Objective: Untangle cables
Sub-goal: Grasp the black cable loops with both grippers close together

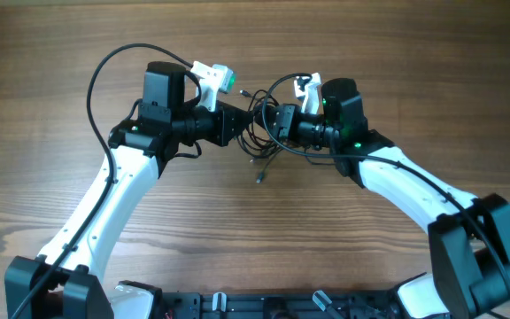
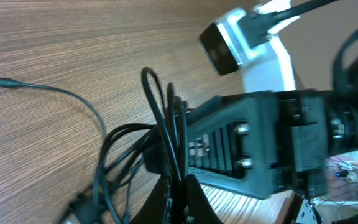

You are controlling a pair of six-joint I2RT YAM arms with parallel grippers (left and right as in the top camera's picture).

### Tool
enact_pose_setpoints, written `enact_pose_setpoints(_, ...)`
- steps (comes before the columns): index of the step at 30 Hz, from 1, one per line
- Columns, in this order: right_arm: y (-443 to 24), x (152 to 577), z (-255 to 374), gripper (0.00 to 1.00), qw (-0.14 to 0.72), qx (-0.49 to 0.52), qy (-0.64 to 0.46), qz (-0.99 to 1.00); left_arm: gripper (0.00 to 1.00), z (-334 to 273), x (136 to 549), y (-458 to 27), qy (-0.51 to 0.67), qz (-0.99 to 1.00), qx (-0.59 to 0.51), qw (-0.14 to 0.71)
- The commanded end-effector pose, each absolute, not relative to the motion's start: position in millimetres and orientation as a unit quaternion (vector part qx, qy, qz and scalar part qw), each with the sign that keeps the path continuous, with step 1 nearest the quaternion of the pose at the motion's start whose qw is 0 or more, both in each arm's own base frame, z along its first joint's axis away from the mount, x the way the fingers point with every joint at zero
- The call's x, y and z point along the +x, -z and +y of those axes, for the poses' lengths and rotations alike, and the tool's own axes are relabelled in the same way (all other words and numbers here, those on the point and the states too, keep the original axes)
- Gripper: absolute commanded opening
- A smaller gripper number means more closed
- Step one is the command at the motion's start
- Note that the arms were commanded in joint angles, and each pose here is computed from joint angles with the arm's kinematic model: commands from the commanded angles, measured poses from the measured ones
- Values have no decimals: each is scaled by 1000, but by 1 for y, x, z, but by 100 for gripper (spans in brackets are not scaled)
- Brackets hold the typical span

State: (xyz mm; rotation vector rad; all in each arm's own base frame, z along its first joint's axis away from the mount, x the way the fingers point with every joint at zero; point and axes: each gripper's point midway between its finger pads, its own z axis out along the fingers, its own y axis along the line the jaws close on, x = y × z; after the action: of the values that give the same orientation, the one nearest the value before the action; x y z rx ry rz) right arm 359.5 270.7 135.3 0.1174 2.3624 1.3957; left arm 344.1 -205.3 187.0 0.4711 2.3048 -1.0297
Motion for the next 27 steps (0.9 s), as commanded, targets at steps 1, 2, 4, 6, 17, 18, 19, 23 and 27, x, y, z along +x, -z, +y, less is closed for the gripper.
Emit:
enact_pose_setpoints(1,-115,361,272,32,178,54,-493,850,4,-212,337,-189,406,848,197,277)
enact_pose_setpoints(2,-116,361,273,33,180,53,-495,848,4,-212,337,-189,407,848,198,276)
enact_pose_setpoints(4,-121,360,277,36,182,42,-504,843,4,-212,337,-189,406,848,197,277)
enact_pose_setpoints(6,-128,356,282,40,177,28,-522,834,4,-212,337,-189,406,848,197,277)
enact_pose_setpoints(17,-134,342,289,13,124,31,-552,824,4,-209,340,-187,395,853,193,280)
enact_pose_setpoints(18,-135,339,290,13,115,30,-558,821,4,-208,341,-187,393,854,191,281)
enact_pose_setpoints(19,-136,337,291,13,111,27,-561,820,4,-207,342,-186,388,856,190,283)
enact_pose_setpoints(23,-140,326,295,17,89,5,-576,812,4,-204,345,-183,377,862,183,285)
enact_pose_setpoints(27,-138,329,293,32,101,1,-570,815,4,-203,345,-182,374,863,182,286)
